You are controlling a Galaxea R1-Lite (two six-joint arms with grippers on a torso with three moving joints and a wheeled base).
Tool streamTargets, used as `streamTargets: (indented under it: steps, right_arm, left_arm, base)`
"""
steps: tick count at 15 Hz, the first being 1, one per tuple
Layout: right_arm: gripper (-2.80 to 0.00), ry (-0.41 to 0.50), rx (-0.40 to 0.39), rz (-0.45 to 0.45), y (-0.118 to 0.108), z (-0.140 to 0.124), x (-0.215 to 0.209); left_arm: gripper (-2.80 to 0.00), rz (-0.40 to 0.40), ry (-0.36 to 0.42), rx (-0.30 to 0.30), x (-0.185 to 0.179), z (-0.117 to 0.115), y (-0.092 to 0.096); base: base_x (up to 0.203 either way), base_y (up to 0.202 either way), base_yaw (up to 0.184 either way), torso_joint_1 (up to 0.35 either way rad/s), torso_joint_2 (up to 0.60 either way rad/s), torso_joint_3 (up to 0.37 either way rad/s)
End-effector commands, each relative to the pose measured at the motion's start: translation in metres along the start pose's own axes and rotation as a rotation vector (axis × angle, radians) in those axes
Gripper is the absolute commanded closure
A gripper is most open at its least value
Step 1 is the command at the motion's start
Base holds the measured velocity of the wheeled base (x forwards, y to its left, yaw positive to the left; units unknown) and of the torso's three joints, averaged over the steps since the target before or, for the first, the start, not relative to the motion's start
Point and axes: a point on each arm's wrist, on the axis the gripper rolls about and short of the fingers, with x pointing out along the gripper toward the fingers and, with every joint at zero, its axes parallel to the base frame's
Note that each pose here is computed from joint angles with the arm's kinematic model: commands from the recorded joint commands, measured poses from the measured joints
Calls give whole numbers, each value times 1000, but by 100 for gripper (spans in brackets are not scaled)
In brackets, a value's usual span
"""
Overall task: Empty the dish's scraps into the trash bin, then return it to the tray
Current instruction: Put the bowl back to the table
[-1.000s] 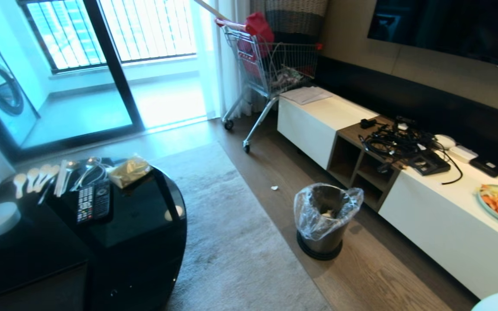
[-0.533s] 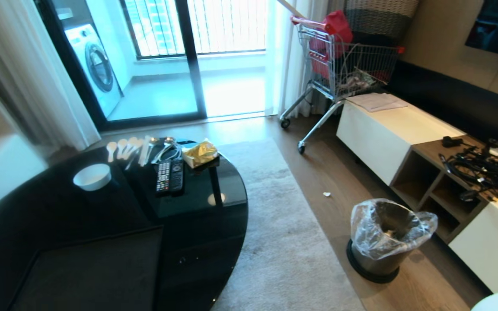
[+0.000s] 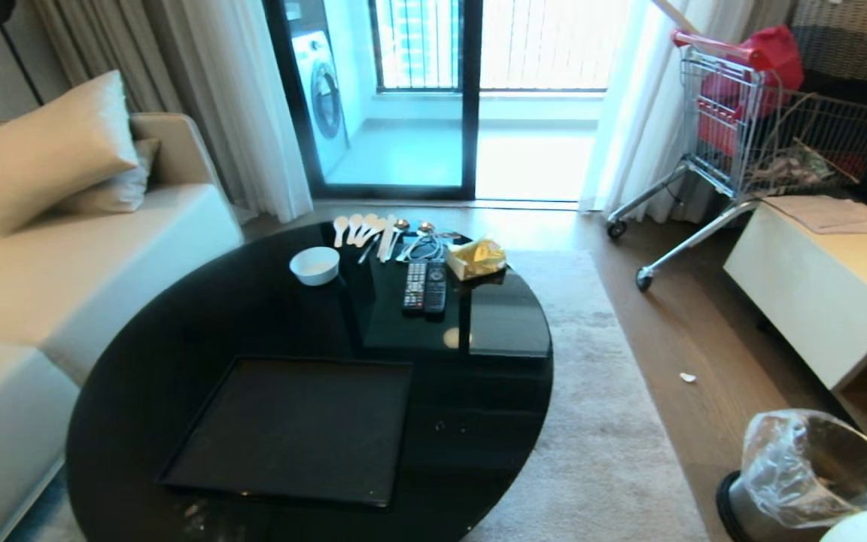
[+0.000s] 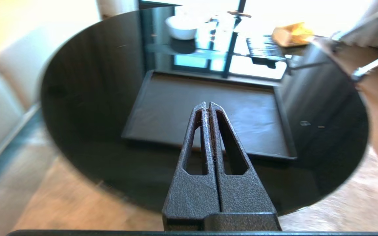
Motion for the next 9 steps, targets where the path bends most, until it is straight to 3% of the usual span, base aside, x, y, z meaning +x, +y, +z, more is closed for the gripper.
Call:
streamTargets:
  steps: [1, 9]
  right_arm:
    - [0, 1, 0, 1, 0, 0, 0]
    - [0, -1, 0, 0, 0, 0, 0]
  left_arm:
    - [0, 1, -1, -1, 0, 0, 0]
    - [0, 1, -1, -1, 0, 0, 0]
  base:
    - [-1, -8, 168, -1, 2, 2]
    - [0, -9, 168, 1, 1, 3]
